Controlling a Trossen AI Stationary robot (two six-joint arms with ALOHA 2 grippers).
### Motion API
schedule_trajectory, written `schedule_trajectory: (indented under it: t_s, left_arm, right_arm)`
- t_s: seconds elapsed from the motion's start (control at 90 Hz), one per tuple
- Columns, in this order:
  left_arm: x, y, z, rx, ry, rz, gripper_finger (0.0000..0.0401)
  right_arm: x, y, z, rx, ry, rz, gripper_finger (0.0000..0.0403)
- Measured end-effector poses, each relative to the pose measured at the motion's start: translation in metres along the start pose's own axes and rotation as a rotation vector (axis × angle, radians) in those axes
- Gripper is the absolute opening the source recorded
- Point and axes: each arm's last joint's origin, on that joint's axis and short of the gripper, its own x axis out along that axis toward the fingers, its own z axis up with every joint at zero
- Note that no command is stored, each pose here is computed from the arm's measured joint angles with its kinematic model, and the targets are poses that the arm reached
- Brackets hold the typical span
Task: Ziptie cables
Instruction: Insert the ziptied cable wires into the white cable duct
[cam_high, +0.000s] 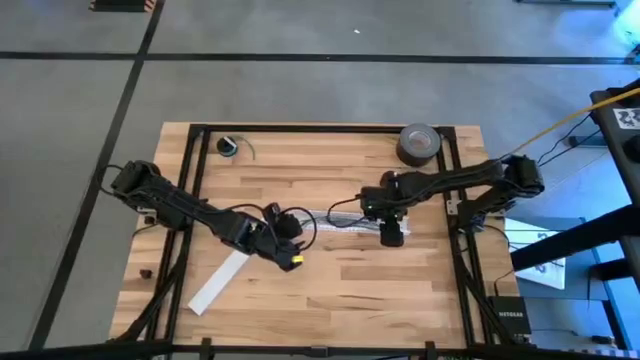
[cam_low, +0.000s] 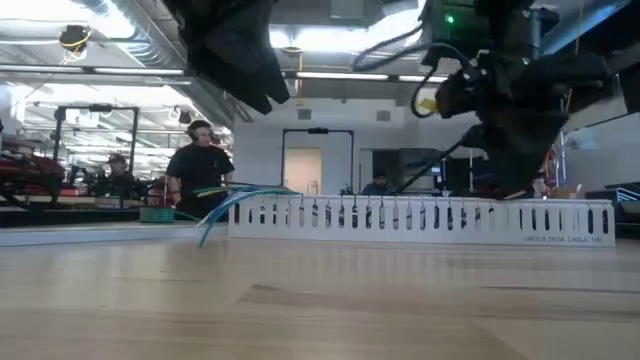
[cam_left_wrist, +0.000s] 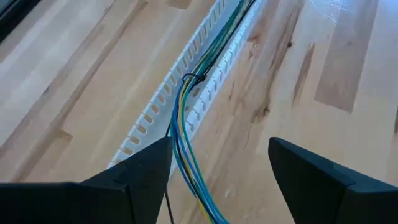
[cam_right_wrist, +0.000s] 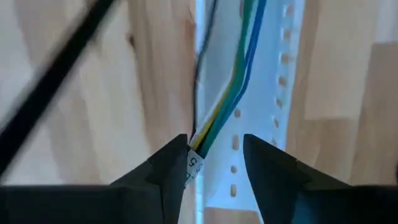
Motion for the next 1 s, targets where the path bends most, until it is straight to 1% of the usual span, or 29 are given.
schedule_trajectory:
  t_s: [0.078,0.144,0.211,0.322,0.367,0.5,0.544,0.611,0.744,0.789,0.844,0.956,1.0]
  left_arm:
    - [0.000,0.000,0.000,0.011,-0.002,0.001,0.0253]
    - [0.000,0.000,0.000,0.011,-0.003,0.002,0.0253]
    - [0.000,0.000,0.000,0.011,-0.004,0.003,0.0253]
    - [0.000,0.000,0.000,0.011,-0.003,0.003,0.0253]
    - [0.000,0.000,0.000,0.011,-0.004,0.003,0.0253]
    - [0.000,0.000,0.000,0.011,-0.003,0.003,0.0253]
    - [0.000,0.000,0.000,0.010,-0.003,0.003,0.0253]
    - [0.000,0.000,0.000,0.010,-0.003,0.004,0.0253]
    - [0.000,0.000,0.000,0.010,-0.003,0.003,0.0253]
    - [0.000,0.000,0.000,0.010,-0.003,0.003,0.0253]
    - [0.000,0.000,0.000,0.010,-0.003,0.003,0.0253]
    - [0.000,0.000,0.000,0.010,-0.003,0.003,0.0253]
    - [0.000,0.000,0.000,0.010,-0.003,0.003,0.0253]
  right_arm:
    - [0.001,-0.002,-0.001,0.005,0.003,-0.121,0.0142]
    - [0.000,-0.005,-0.001,0.006,-0.002,-0.199,0.0142]
    - [0.000,-0.006,-0.001,0.006,-0.002,-0.226,0.0142]
    - [-0.005,-0.005,0.000,-0.016,0.016,-0.220,0.0142]
    - [-0.009,-0.005,0.001,-0.017,0.013,-0.247,0.0142]
    - [-0.016,-0.011,0.003,-0.023,0.013,-0.453,0.0142]
    - [-0.017,-0.012,0.002,-0.035,0.025,-0.491,0.0142]
    - [-0.017,-0.012,-0.001,-0.057,0.062,-0.469,0.0142]
    - [-0.015,-0.006,-0.004,-0.061,0.099,-0.269,0.0142]
    - [-0.015,-0.005,-0.004,-0.049,0.097,-0.226,0.0142]
    - [-0.014,-0.004,-0.004,-0.045,0.094,-0.216,0.0142]
    - [-0.011,-0.006,-0.005,-0.047,0.086,-0.253,0.0142]
    - [-0.010,-0.006,-0.005,-0.052,0.089,-0.239,0.0142]
